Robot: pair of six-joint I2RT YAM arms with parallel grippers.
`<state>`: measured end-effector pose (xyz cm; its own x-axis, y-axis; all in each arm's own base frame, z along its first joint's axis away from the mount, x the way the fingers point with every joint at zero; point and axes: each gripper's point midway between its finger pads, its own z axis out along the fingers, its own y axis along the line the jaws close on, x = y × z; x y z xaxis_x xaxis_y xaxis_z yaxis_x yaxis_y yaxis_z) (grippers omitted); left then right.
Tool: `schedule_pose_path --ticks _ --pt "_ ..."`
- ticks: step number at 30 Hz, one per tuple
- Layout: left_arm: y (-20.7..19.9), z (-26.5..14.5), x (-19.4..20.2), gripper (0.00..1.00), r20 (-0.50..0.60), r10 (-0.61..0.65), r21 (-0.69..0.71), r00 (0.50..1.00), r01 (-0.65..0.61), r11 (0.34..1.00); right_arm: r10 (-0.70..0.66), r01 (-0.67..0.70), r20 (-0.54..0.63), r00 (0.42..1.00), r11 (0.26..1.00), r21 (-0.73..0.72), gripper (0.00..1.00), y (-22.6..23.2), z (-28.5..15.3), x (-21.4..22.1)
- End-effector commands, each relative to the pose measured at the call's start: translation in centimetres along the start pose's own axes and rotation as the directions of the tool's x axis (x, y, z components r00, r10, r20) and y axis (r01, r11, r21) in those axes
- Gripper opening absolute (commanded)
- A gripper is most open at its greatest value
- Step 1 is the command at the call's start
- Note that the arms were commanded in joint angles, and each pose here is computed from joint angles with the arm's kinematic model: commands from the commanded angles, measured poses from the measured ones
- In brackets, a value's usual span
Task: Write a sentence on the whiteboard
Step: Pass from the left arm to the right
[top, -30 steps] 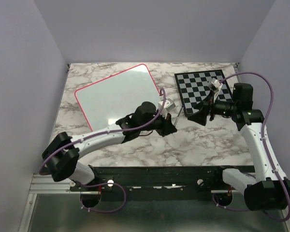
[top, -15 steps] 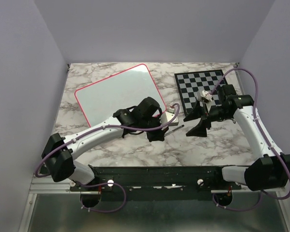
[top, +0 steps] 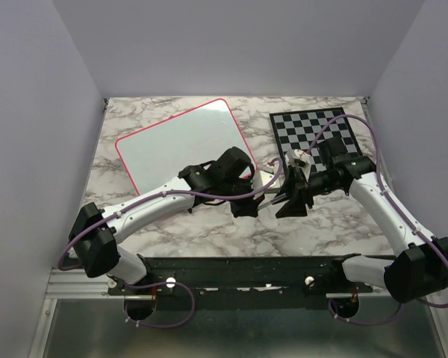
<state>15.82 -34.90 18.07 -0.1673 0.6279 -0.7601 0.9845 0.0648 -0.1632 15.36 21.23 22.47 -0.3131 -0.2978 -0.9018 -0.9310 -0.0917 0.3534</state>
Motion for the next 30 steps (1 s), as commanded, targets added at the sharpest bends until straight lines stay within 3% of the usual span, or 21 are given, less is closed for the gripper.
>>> schedule_pose_path --ticks 1,20,26,30 --pt "-0.4 0.6 -0.8 0.00 0.026 -0.009 0.037 1.000 0.009 0.999 -0.024 0.024 0.026 0.999 1.000 0.006 0.61 -0.3 0.2 -1.2" --pt "0.0 0.9 -1.6 0.00 0.073 -0.043 0.008 0.996 0.043 0.999 0.021 -0.022 0.024 0.999 0.999 0.028 0.40 -1.0 0.6 -0.5" --pt "0.1 0.6 -1.6 0.00 0.062 -0.038 0.001 0.997 0.038 0.999 0.019 -0.020 0.008 1.000 0.999 0.035 0.40 -1.1 0.7 -0.2" --pt "0.2 0.8 -1.1 0.00 0.040 -0.044 0.000 0.998 0.044 0.999 0.023 -0.023 -0.005 1.000 0.999 0.045 0.29 -1.3 0.8 0.0"
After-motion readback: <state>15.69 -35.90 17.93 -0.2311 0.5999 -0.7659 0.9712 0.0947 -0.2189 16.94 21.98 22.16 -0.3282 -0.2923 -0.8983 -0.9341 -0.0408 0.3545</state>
